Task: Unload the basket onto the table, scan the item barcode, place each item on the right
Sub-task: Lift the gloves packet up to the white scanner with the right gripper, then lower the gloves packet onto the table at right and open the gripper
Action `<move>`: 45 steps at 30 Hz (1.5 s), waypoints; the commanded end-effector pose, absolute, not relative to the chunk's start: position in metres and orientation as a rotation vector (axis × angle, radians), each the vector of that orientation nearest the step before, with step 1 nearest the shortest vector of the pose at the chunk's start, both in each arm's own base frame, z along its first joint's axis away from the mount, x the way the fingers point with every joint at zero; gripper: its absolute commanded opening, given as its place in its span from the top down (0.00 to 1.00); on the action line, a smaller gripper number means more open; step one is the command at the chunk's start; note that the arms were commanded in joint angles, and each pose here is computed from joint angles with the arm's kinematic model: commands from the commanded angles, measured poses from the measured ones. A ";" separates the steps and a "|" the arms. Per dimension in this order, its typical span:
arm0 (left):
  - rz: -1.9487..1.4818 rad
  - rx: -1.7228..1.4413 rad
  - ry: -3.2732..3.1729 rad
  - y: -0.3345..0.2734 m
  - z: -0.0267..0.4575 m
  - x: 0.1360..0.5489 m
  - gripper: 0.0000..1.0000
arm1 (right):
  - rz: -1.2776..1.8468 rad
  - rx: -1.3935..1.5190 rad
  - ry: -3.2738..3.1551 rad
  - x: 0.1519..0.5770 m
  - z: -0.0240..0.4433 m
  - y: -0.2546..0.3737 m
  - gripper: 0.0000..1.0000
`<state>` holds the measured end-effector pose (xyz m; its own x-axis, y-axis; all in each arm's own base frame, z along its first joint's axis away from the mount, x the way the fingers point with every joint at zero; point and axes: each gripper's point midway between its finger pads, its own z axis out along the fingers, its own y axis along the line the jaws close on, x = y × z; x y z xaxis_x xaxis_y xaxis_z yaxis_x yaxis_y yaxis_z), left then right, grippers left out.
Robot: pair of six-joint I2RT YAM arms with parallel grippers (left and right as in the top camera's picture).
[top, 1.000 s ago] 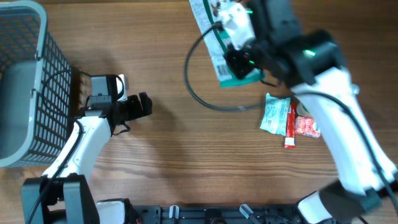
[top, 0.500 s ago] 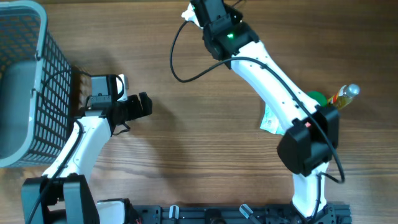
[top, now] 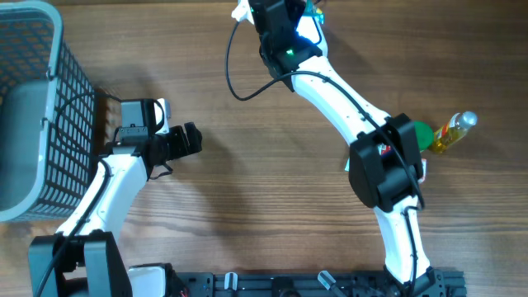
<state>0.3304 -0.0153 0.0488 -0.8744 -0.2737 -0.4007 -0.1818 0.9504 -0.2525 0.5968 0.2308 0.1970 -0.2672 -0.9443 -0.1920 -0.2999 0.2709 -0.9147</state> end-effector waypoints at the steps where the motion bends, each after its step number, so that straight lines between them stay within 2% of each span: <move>1: -0.293 -0.307 2.653 -0.015 0.051 0.334 0.00 | -1.024 -1.112 1.797 0.606 0.168 0.218 0.95; 8: -0.292 -0.307 2.653 -0.015 0.051 0.334 0.00 | -0.838 -1.020 1.897 0.602 0.141 0.229 0.96; 16: -0.292 -0.307 2.653 -0.015 0.051 0.334 0.00 | -0.539 -0.964 2.113 0.575 0.098 0.243 0.96; 25: -0.292 -0.307 2.653 -0.015 0.051 0.334 0.00 | -0.418 -0.917 2.134 0.575 0.095 0.252 0.94; 31: -0.292 -0.307 2.653 -0.015 0.051 0.334 0.00 | -0.358 -0.503 2.143 0.594 0.115 0.235 0.94; 34: -0.293 -0.307 2.653 -0.015 0.051 0.334 0.00 | -0.302 -0.501 2.146 0.593 0.114 0.242 0.91; 35: -0.292 -0.307 2.653 -0.015 0.051 0.334 0.00 | -0.295 -0.505 2.148 0.593 0.114 0.243 0.96; 36: -0.293 -0.307 2.653 -0.015 0.051 0.334 0.00 | -0.301 -0.501 2.147 0.593 0.115 0.242 0.95; 41: -0.293 -0.307 2.653 -0.015 0.051 0.334 0.00 | -0.278 -0.464 2.104 0.578 0.183 0.234 0.96; 45: -0.293 -0.307 2.653 -0.015 0.051 0.334 0.00 | -0.190 -0.314 2.178 0.534 0.243 0.209 0.96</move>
<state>0.3303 -0.0153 0.0487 -0.8744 -0.2741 -0.4003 -0.1824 0.9503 -0.2523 0.5605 0.2253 0.1434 -0.5930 -0.4820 -0.6450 -0.2717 0.8738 -0.4032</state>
